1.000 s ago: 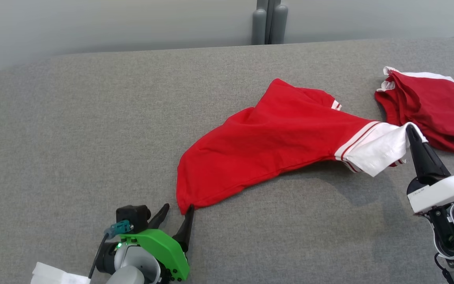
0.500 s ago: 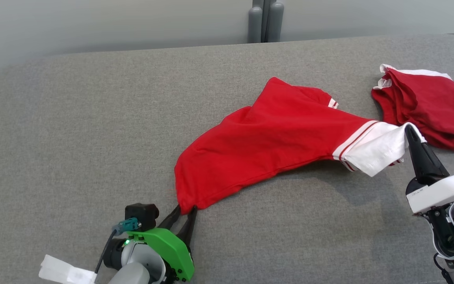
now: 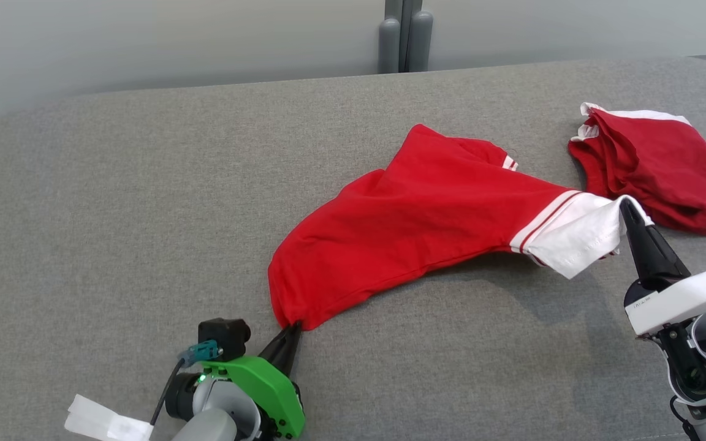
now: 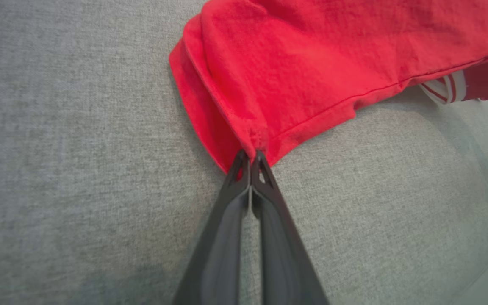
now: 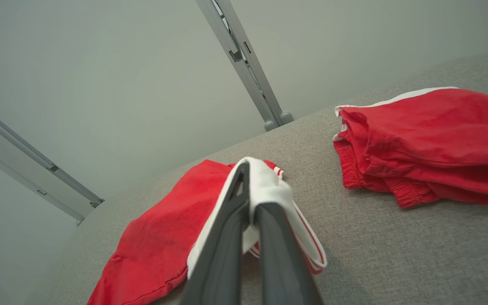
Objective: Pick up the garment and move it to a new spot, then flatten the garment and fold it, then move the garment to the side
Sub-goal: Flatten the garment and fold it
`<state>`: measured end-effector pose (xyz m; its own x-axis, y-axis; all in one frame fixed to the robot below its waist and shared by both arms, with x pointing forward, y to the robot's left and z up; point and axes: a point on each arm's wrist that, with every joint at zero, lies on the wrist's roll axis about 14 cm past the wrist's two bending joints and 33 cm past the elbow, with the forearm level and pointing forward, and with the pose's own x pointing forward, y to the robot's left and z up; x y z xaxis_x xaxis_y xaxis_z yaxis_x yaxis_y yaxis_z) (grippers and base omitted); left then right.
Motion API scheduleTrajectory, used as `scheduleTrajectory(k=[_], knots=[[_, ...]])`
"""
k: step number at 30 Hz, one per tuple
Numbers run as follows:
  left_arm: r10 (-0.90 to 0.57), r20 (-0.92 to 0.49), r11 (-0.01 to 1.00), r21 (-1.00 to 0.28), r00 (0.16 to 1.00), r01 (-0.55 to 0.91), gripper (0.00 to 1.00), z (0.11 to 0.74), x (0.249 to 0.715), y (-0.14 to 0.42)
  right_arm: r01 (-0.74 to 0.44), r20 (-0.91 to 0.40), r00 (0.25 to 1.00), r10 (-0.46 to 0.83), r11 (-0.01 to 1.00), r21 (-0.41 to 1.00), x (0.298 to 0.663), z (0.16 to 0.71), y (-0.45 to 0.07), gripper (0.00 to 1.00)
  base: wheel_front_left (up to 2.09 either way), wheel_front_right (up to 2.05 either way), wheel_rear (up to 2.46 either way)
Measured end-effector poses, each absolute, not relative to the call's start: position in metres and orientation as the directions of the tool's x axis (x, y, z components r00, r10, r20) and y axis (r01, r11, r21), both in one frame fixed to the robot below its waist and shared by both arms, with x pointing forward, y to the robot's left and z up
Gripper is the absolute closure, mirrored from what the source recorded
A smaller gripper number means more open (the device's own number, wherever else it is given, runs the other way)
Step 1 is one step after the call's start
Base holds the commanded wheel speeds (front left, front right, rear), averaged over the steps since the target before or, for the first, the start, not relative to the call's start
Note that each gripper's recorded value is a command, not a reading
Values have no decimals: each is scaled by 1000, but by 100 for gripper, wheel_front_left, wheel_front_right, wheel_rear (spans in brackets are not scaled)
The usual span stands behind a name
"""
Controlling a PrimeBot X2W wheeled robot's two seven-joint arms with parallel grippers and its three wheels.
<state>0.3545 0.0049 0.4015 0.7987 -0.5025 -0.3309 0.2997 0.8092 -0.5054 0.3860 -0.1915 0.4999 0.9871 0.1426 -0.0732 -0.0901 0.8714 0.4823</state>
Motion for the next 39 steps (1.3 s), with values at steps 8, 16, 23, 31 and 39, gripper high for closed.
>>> scheduleTrajectory(k=[8, 16, 23, 31, 39], knots=[[-474, -209, 777, -556, 856, 295, 100, 432, 378, 8, -107, -25, 990, 136, 866, 488, 388, 513, -192, 100, 0, 0, 0], [-333, 7, 658, -714, 943, 237, 100, 499, 416, 43, -187, 121, 982, 146, 859, 477, 394, 552, -191, 100, 0, 0, 0], [-142, 312, 576, -746, 939, 335, 100, 603, 433, 98, -311, 331, 927, 173, 851, 424, 390, 619, -188, 100, 0, 0, 0], [-80, 651, 556, -599, 755, 576, 100, 727, 401, 120, -451, 617, 765, 184, 837, 310, 360, 722, -191, 100, 0, 0, 0], [-200, 553, 566, -608, 809, 556, 100, 703, 418, 106, -514, 493, 817, 299, 765, 388, 378, 701, -158, 100, 0, 0, 0]])
